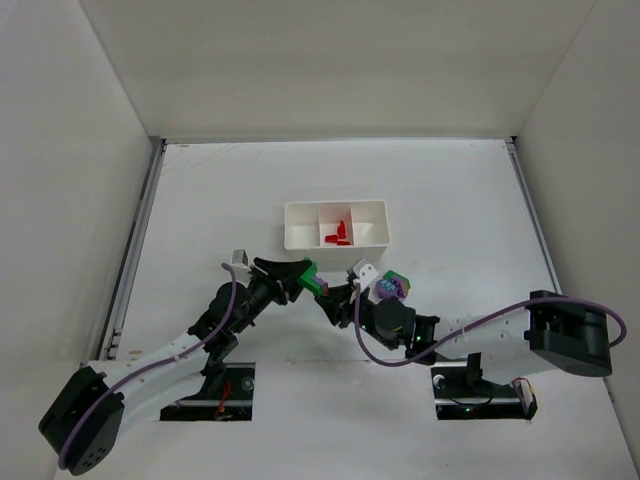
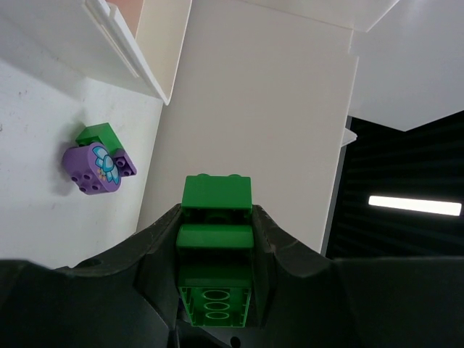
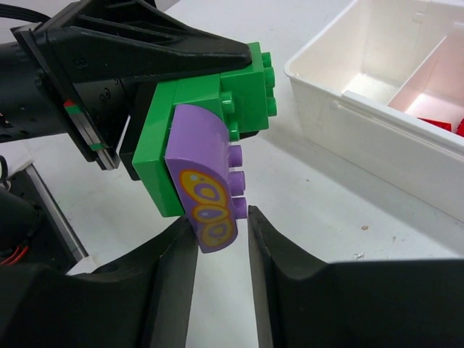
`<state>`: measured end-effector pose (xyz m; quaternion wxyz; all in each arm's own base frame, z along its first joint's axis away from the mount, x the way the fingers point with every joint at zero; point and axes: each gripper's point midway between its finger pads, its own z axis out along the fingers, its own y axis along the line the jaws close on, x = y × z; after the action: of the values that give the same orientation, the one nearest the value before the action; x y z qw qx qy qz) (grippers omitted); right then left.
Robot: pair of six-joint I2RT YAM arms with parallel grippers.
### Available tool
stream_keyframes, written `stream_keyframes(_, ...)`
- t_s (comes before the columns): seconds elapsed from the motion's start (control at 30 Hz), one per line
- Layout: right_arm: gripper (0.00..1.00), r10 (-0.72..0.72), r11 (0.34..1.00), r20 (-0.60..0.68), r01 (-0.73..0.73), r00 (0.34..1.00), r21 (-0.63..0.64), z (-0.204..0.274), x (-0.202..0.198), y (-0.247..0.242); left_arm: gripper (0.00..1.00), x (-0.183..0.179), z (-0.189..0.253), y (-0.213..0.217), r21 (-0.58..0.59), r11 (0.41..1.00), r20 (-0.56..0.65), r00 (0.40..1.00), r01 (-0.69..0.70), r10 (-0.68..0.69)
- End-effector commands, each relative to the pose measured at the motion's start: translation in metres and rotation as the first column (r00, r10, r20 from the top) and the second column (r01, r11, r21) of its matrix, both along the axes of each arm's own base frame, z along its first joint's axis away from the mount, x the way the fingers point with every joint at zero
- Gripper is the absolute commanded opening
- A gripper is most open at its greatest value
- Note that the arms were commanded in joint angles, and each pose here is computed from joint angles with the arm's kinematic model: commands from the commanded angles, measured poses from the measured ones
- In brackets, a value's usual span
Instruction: Sort the legos into containers by color
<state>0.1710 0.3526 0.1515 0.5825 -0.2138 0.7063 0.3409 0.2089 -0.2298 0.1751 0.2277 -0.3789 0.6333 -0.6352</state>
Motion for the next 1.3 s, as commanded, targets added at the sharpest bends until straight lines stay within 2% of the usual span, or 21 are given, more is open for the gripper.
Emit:
stream_keyframes(0.0,0.35,-0.022,0.994,0.063,0.015,0.998,0.111,0.041,0.007,0.006,0.15,-0.01,0.012,-0.004,-0.067,0.997,0.032,0.999,0.046,-0.044)
stream_keyframes(0.2,0.26,-0.03,0.996,0.055,0.025,0.998,0.085,0.039,0.011,0.002,0.14,-0.016,0.005,-0.006,-0.05,0.995,0.023,0.996,0.082,-0.081)
stream_keyframes(0.37,0.25,-0.114,0.993,0.042,0.114,0.993,0.004,0.028,0.025,-0.016,0.13,-0.019,0.003,-0.008,-0.026,0.992,0.032,0.992,0.121,-0.12)
stream_keyframes(0.6,0.25,-0.22,0.976,0.044,0.22,0.975,0.008,0.038,0.05,-0.051,0.13,-0.016,0.002,-0.005,0.002,0.992,0.058,0.991,0.123,-0.123)
stream_keyframes(0.73,0.26,-0.295,0.955,0.032,0.296,0.955,-0.014,0.045,0.072,-0.07,0.14,-0.007,0.016,-0.002,0.072,0.991,0.163,0.979,0.108,-0.119)
stream_keyframes(0.87,0.26,-0.387,0.916,-0.004,0.384,0.922,-0.112,0.038,0.103,-0.093,0.15,0.01,0.03,0.0,0.196,0.979,0.296,0.948,0.059,-0.117)
stream_keyframes(1.03,0.26,-0.462,0.875,-0.025,0.451,0.886,-0.178,0.028,0.134,-0.113,0.16,0.021,0.041,-0.015,0.33,0.942,0.406,0.893,0.056,-0.195)
stream_keyframes(1.17,0.27,-0.493,0.858,-0.062,0.473,0.868,-0.199,0.02,0.157,-0.121,0.17,0.025,0.049,-0.026,0.382,0.923,0.471,0.848,0.052,-0.242)
stream_keyframes(1.27,0.27,-0.506,0.849,-0.071,0.481,0.86,-0.221,0.012,0.17,-0.121,0.17,0.028,0.049,-0.031,0.395,0.917,0.486,0.836,0.049,-0.254)
